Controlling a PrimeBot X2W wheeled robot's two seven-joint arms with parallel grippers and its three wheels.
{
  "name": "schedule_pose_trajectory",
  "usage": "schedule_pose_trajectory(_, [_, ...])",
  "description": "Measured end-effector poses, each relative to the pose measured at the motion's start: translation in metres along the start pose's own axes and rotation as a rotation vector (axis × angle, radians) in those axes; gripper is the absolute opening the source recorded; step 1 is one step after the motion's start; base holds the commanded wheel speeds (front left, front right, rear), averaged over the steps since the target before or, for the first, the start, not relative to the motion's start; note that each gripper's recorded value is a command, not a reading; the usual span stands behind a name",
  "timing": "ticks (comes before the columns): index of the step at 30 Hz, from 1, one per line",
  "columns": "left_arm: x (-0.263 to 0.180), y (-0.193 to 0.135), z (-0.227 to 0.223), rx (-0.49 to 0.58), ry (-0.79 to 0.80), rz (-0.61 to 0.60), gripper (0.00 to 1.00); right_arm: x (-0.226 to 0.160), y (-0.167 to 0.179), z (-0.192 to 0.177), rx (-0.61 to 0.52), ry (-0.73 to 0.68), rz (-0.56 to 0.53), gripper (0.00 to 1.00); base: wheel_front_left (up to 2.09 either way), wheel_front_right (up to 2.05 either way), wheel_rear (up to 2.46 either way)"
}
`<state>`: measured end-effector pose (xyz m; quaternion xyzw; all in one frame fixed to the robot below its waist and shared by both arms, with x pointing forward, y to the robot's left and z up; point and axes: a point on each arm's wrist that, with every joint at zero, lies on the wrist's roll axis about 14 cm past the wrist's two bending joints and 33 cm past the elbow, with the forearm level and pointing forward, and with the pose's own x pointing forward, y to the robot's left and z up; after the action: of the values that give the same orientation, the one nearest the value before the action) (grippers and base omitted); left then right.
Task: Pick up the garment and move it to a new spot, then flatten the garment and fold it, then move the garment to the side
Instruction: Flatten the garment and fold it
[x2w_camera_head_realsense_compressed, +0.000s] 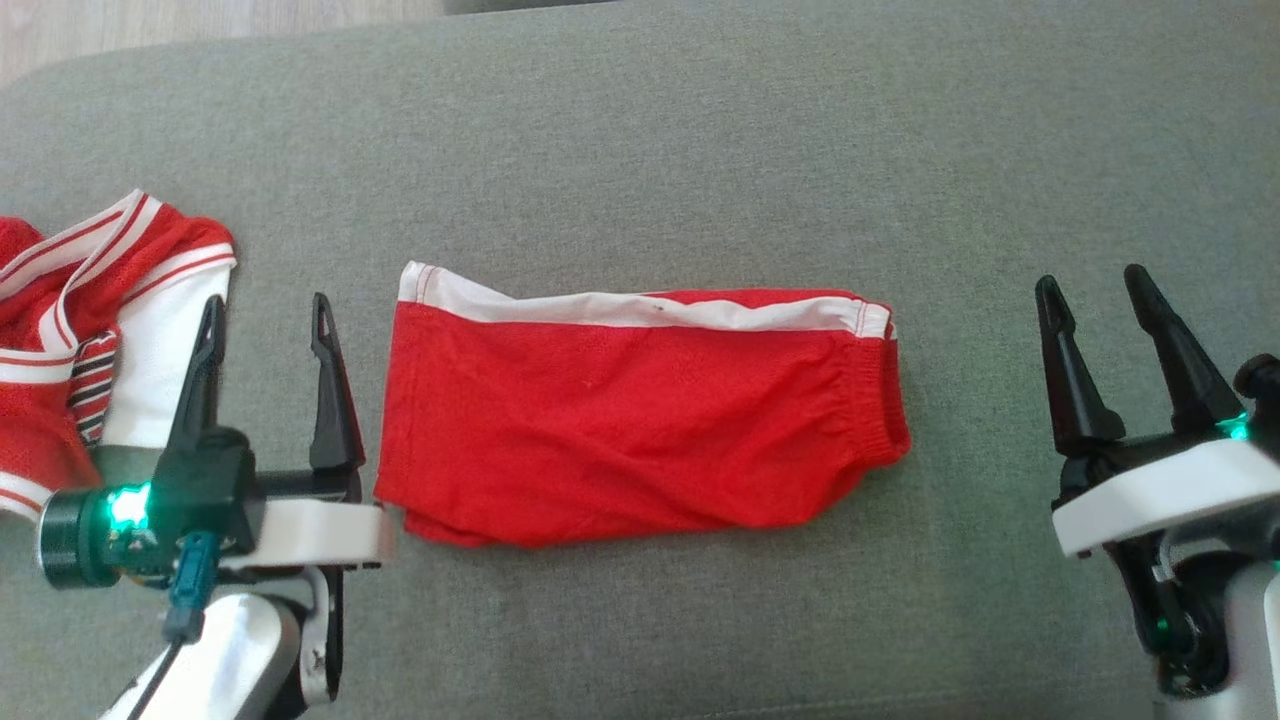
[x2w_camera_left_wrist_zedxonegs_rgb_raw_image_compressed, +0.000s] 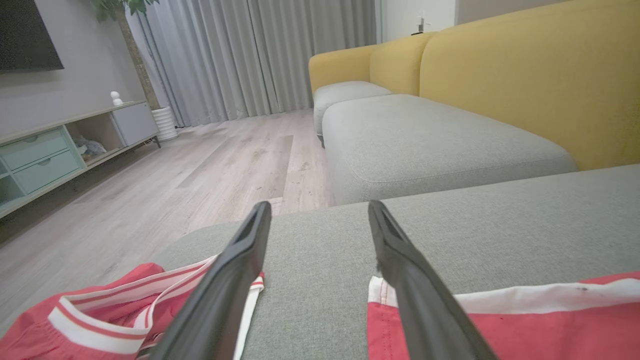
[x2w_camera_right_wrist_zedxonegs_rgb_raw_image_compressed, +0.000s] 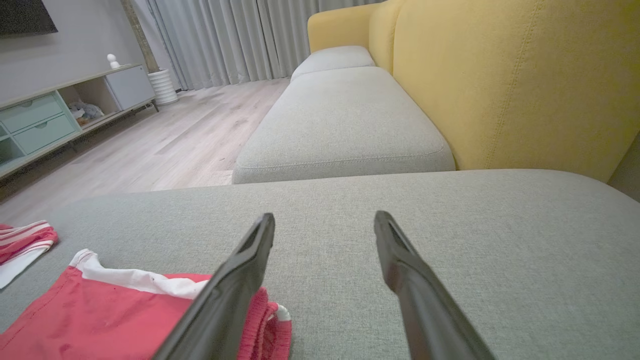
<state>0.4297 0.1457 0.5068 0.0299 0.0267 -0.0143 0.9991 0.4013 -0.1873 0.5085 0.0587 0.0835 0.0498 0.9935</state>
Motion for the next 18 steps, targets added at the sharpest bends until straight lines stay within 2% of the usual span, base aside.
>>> schedule_pose_trajectory(7, [-0.001,0.001,-0.002,-0.005,0.009,0.005,1.0,-0.003,-0.001,-0.005,-0.004,0.022,-0.006,1.0,0.0,0.0,0.0])
schedule_pose_trajectory(11, [-0.004,0.005,-0.003,-0.009,0.007,0.016,1.0,0.002,0.011,-0.013,-0.011,0.064,0.036,1.0,0.0,0.0,0.0])
schedule_pose_trajectory(18, [-0.009,0.008,-0.006,-0.031,0.003,0.037,1.0,0.01,0.057,-0.077,0.018,0.285,0.192,1.0,0.0,0.0,0.0])
